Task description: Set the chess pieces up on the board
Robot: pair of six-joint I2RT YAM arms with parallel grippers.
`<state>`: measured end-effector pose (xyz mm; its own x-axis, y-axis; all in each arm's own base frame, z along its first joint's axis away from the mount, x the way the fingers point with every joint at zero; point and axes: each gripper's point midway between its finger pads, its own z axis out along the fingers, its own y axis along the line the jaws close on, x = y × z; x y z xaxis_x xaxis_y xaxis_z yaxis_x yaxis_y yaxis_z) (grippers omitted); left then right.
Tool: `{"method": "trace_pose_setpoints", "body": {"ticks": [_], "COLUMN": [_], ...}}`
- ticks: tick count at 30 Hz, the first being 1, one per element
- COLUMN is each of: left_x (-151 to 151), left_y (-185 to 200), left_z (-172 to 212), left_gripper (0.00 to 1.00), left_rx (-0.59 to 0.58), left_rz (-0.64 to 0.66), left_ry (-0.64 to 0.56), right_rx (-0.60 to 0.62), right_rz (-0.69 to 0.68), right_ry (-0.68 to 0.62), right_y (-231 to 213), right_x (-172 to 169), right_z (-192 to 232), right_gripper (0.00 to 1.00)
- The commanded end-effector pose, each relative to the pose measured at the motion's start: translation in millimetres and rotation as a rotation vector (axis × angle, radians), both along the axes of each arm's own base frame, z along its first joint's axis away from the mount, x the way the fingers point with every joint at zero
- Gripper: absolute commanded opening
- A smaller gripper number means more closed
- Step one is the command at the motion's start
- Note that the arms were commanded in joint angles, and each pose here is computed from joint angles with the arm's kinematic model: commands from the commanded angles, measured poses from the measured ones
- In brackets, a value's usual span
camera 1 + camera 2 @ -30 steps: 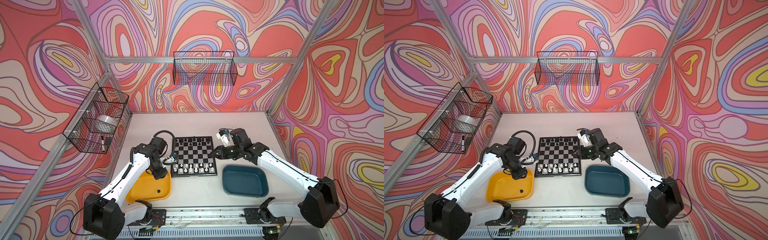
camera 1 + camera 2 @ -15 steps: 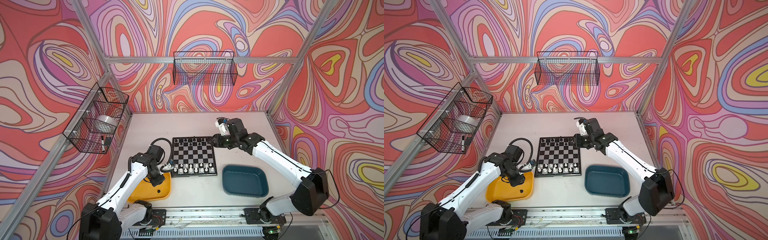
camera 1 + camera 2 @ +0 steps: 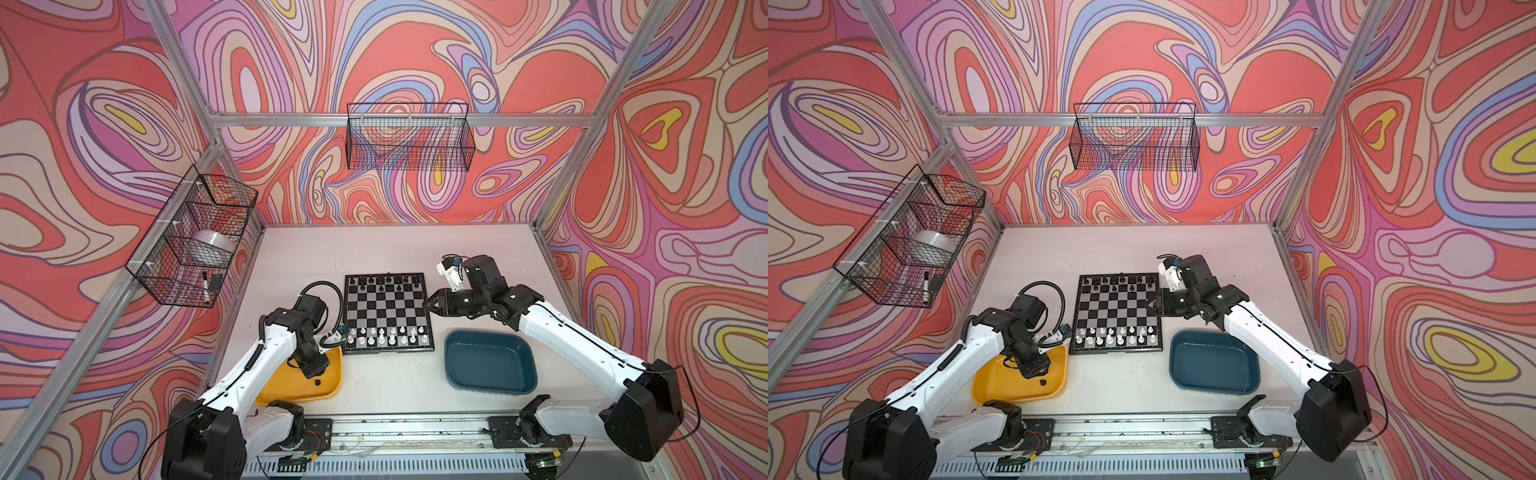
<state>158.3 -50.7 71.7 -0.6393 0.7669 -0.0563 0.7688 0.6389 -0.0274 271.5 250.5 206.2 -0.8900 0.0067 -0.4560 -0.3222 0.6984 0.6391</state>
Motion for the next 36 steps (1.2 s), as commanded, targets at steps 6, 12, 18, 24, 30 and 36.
{"method": "trace_pose_setpoints", "body": {"ticks": [6,12,18,24,30,36], "left_x": [-17.7,-27.8,-26.6,-25.6,-21.5,-25.4], "left_y": [8.1,7.7,7.4,1.9,1.9,2.3], "left_z": [-8.0,-10.3,-16.5,-20.1,-28.3,-35.6], "left_gripper": [0.44,0.43,0.41,0.41,0.4,0.39], "left_rx": [0.02,0.013,0.013,-0.013,-0.011,-0.012], "left_rz": [0.02,-0.008,-0.023,-0.044,-0.071,-0.089], "left_ry": [0.028,0.067,0.066,0.084,0.073,0.085], "right_rx": [0.17,0.148,0.17,0.171,0.161,0.144], "right_rz": [0.175,0.32,0.304,0.299,0.28,0.263], "right_ry": [0.049,0.178,0.173,0.211,0.215,0.222], "right_y": [24.1,48.5,57.5,61.6,65.1,63.4], "right_x": [-29.0,-47.6,-39.5,-40.1,-34.2,-32.8], "right_z": [21.7,4.2,4.1,1.9,-4.5,-9.6], "right_gripper": [0.31,0.31,0.3,0.3,0.3,0.3]}}
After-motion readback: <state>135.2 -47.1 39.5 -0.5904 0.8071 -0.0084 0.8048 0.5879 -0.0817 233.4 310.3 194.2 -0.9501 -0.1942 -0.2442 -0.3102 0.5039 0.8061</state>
